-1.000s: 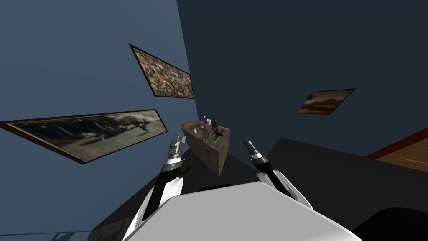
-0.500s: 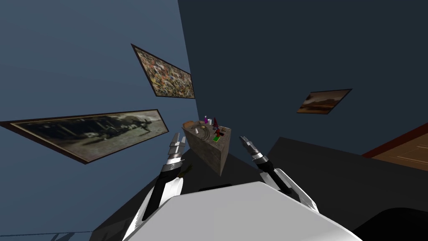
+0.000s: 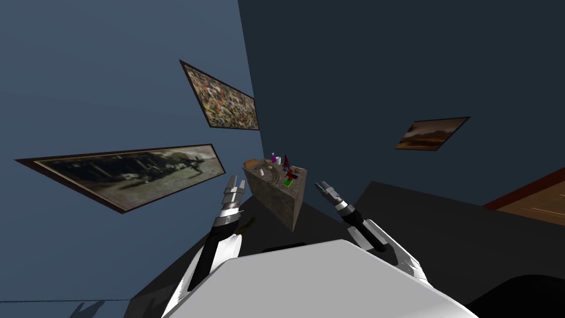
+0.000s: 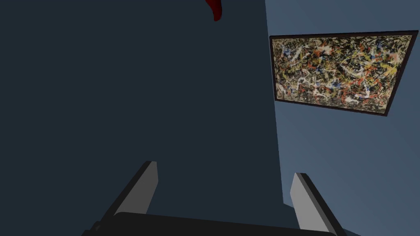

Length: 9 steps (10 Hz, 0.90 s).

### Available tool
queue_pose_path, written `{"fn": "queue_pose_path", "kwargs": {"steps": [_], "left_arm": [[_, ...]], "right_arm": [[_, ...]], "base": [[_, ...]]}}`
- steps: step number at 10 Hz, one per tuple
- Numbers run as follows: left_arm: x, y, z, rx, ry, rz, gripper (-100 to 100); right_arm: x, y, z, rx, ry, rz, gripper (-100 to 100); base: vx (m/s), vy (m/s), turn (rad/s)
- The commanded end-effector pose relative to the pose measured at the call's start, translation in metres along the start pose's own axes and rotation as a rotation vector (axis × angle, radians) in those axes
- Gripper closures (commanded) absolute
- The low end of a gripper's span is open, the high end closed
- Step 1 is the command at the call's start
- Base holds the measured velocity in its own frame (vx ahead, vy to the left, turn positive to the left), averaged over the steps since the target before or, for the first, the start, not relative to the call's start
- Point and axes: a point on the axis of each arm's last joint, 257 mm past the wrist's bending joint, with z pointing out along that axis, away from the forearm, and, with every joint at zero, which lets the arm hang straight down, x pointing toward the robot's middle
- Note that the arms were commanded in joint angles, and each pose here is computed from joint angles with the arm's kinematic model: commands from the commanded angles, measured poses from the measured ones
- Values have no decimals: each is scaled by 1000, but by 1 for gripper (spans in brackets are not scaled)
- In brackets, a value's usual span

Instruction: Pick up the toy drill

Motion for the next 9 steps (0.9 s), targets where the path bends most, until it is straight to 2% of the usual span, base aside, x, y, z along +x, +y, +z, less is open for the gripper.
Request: {"fn": "queue_pose_path", "kwargs": {"steps": [1, 2, 3, 4, 5, 6, 7, 9], "left_arm": [[0, 0, 0, 0, 0, 0, 0], [0, 0, 0, 0, 0, 0, 0], [0, 0, 0, 0, 0, 0, 0], [0, 0, 0, 0, 0, 0, 0], [0, 0, 0, 0, 0, 0, 0], [0, 0, 0, 0, 0, 0, 0], [0, 0, 0, 0, 0, 0, 0], [0, 0, 0, 0, 0, 0, 0]], "right_arm": [[4, -4, -2, -8, 26, -72, -100], [11, -13, -4, -21, 68, -148, -100], [11, -13, -4, -21, 68, -161, -100], [17, -22, -6, -37, 109, -243, -100], [17, -22, -6, -37, 109, -251, -100], [23, -32, -9, -55, 151, -334, -100], [23, -32, -9, -55, 150, -341, -100], [33, -51, -13, -90, 226, -493, -100]], "base": [[-10, 67, 12], [-9, 56, 41], [-6, 47, 30], [0, 58, 49], [-4, 43, 34], [-9, 49, 74], [-10, 41, 38], [-1, 62, 112]]}}
